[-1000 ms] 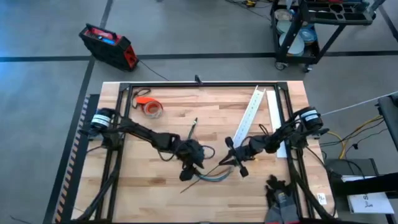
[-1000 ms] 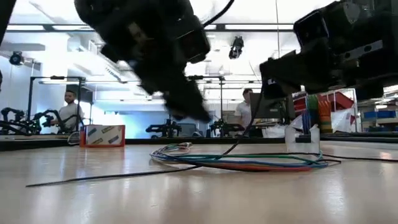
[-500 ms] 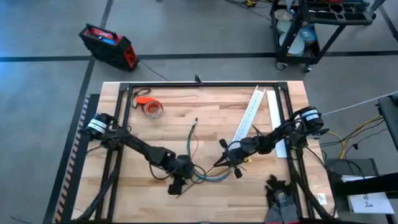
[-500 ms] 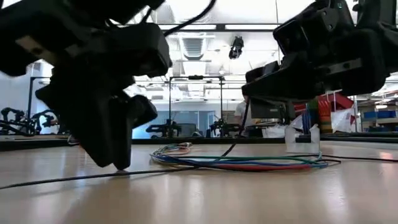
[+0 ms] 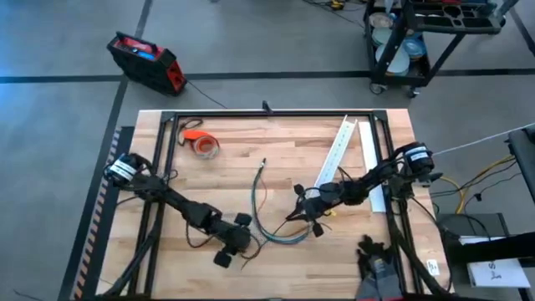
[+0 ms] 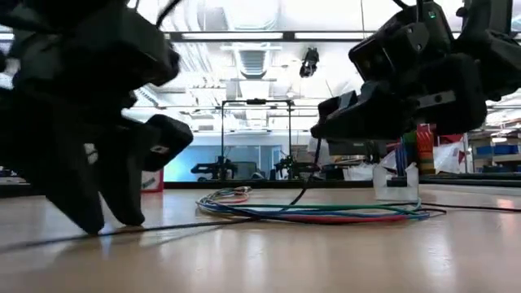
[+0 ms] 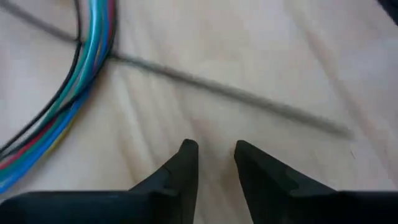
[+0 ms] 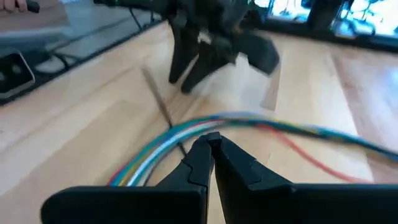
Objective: Ziptie cables
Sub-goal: Wrap the cables together using a black zip tie
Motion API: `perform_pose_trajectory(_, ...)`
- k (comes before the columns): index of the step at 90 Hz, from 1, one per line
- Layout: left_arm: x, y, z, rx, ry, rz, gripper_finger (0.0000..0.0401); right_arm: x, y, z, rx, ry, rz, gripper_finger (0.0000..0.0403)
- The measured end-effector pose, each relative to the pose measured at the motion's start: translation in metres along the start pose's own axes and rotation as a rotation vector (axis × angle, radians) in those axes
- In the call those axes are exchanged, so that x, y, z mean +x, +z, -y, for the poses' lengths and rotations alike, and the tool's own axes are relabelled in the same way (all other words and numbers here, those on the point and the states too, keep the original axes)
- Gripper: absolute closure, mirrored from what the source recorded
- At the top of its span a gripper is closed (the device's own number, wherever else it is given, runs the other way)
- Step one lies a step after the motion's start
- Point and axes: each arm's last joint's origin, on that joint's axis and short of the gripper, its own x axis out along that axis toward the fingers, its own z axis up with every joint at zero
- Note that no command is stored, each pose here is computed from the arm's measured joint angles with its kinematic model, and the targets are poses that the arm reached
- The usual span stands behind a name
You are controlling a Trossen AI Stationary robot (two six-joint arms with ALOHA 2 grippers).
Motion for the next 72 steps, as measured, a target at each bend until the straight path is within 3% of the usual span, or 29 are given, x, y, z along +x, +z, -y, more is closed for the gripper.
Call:
perform_pose_trajectory(48, 0.001, -0.008, 0.010, 0.198, 0.023, 0.090, 0.0294, 0.021, -0.007, 0.007, 0.048, -0.038, -0.051, 0.0403)
perform_pose_trajectory(72, 0.000, -0.003, 0.018, 0.379, 0.090, 0.145, 0.0294, 0.020, -0.009, 0.012, 0.098, -0.070, -0.057, 0.0403)
